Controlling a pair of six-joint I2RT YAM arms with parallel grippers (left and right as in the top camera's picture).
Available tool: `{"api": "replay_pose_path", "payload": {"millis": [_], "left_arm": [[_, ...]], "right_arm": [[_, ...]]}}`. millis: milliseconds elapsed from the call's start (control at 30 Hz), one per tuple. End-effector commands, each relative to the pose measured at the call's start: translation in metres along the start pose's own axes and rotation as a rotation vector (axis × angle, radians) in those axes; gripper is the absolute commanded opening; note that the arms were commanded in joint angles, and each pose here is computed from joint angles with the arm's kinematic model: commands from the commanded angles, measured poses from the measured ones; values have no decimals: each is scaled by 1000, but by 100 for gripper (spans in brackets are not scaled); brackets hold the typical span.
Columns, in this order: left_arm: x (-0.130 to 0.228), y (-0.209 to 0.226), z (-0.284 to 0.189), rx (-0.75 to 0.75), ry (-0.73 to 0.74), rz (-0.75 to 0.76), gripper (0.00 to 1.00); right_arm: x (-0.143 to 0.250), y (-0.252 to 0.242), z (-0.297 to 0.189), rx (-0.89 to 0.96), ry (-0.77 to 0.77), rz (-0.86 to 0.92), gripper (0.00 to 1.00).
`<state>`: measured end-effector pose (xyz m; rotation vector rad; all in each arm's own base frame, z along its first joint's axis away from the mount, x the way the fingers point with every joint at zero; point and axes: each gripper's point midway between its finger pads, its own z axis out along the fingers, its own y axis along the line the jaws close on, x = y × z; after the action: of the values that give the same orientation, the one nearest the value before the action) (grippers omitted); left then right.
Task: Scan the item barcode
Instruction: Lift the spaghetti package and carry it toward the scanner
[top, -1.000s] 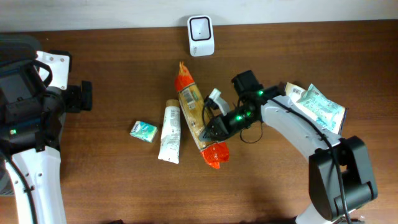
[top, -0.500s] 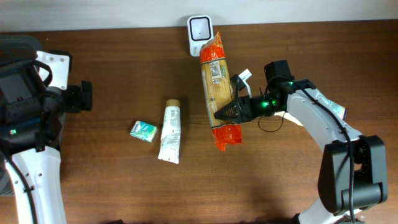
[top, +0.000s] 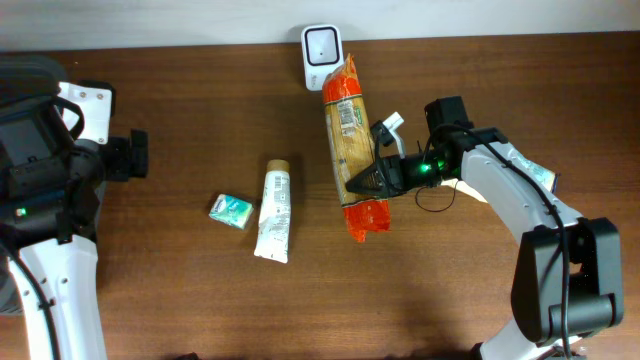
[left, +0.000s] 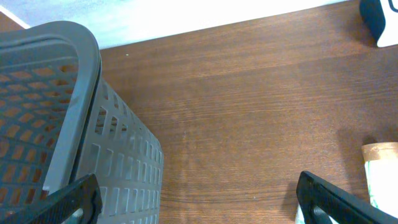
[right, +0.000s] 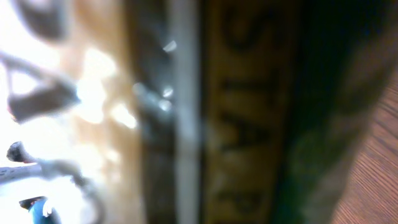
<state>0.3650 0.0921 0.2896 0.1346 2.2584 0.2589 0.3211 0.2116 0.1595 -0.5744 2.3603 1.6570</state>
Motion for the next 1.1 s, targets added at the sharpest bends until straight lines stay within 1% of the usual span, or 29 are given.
{"api": "replay_pose_path", "payload": {"millis": [0, 333, 567, 633, 867, 900, 933, 1000, 1067], "left_arm": [[-2, 0, -1, 5, -8, 13, 99], [-2, 0, -1, 5, -8, 13, 99], [-2, 0, -1, 5, -8, 13, 99], [-2, 0, -1, 5, -8, 13, 99], [-2, 0, -1, 5, -8, 13, 99], [-2, 0, -1, 5, -8, 13, 99], [-2, 0, -1, 5, -8, 14, 99], [-2, 0, -1, 5, -8, 13, 99], [-2, 0, -1, 5, -8, 13, 99]], "right_arm": [[-19, 33, -11, -54, -49, -143, 4], [-17, 33, -11, -54, -45, -129, 4], [-17, 36, -11, -68, -45, -79, 4], [-18, 41, -12, -97, -49, -80, 4], [-22, 41, -13, -85, -49, -42, 4], [-26, 41, -13, -62, -50, -24, 4], [-33, 38, -12, 11, -46, -4, 4], [-49, 32, -16, 252, -30, 8, 4], [-72, 39, -32, 549, -34, -73, 4]]}}
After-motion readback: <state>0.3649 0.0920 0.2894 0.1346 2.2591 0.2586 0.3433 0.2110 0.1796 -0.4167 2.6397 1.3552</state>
